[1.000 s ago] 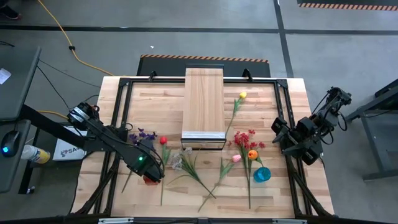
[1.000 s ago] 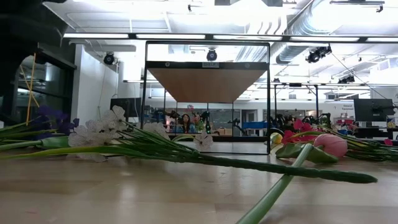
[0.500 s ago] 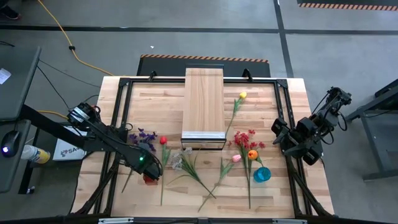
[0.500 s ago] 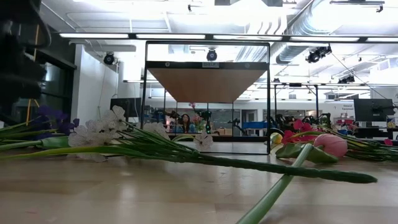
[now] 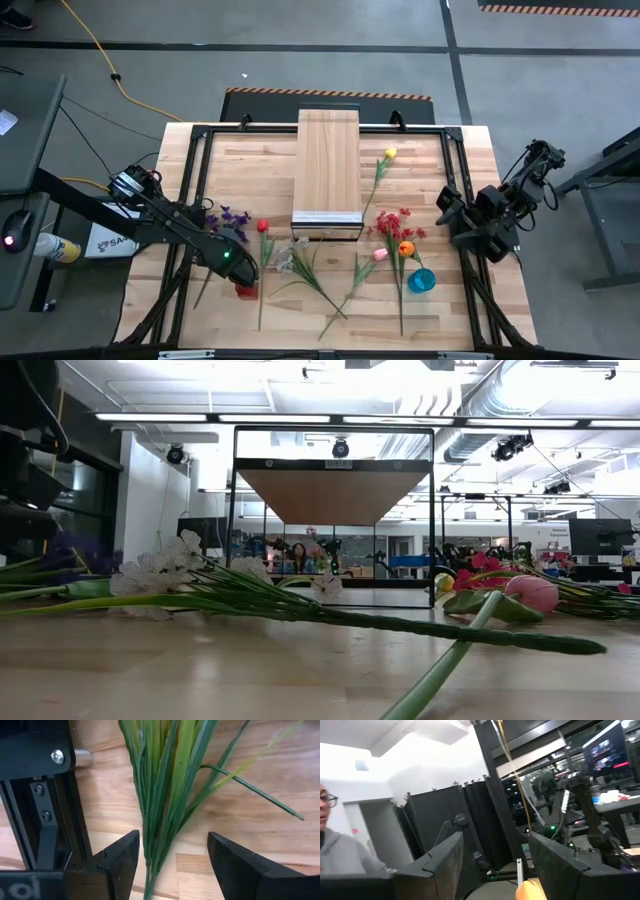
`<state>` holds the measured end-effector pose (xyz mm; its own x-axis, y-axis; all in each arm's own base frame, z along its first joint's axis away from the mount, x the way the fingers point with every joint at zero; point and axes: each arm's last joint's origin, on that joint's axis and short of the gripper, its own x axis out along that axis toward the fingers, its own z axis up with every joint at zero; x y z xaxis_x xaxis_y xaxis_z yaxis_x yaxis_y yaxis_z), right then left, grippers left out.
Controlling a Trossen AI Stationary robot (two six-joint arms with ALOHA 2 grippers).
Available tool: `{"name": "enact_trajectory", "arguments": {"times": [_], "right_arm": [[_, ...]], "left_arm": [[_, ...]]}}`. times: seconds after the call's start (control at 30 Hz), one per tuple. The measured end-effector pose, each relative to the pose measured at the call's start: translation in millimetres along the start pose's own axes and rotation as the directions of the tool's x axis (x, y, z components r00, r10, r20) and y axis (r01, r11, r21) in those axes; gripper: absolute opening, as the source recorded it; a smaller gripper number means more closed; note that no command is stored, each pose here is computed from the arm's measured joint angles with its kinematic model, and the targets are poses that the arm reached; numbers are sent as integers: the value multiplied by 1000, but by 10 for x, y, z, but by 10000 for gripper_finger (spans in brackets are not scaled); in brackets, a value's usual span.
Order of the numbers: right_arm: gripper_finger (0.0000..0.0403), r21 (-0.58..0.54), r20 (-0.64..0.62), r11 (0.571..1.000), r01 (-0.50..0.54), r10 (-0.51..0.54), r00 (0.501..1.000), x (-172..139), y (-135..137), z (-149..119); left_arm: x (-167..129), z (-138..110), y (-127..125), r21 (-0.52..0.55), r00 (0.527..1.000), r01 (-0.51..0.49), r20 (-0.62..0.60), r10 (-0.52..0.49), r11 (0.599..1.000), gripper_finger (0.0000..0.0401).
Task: Pick and place flowers into a vace then onto a shelf
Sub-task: Put the purple flowers into the red vase
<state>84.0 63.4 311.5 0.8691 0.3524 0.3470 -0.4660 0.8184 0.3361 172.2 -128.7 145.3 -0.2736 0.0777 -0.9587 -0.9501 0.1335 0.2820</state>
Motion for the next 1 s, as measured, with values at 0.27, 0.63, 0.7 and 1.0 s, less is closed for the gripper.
{"name": "enact_trajectory", "arguments": {"times": [0.27, 0.63, 0.7, 1.0], "right_arm": [[209, -14, 2, 1000, 7, -7, 1000, 0, -2, 0], [209, -7, 3, 1000, 5, -5, 1000, 0, -1, 2], [210, -5, 3, 1000, 4, -4, 1000, 0, -1, 2], [211, -5, 3, 1000, 4, -4, 1000, 0, -1, 2]], "left_arm": [[-1, 40, 42, -7, 997, -22, 77, 23, 1000, 266], [167, 84, 70, -11, 996, 14, 93, -13, 1000, 266], [165, 85, 69, -14, 995, 15, 100, -14, 1000, 265], [163, 84, 46, -25, 991, 45, 125, -41, 999, 200]]}}
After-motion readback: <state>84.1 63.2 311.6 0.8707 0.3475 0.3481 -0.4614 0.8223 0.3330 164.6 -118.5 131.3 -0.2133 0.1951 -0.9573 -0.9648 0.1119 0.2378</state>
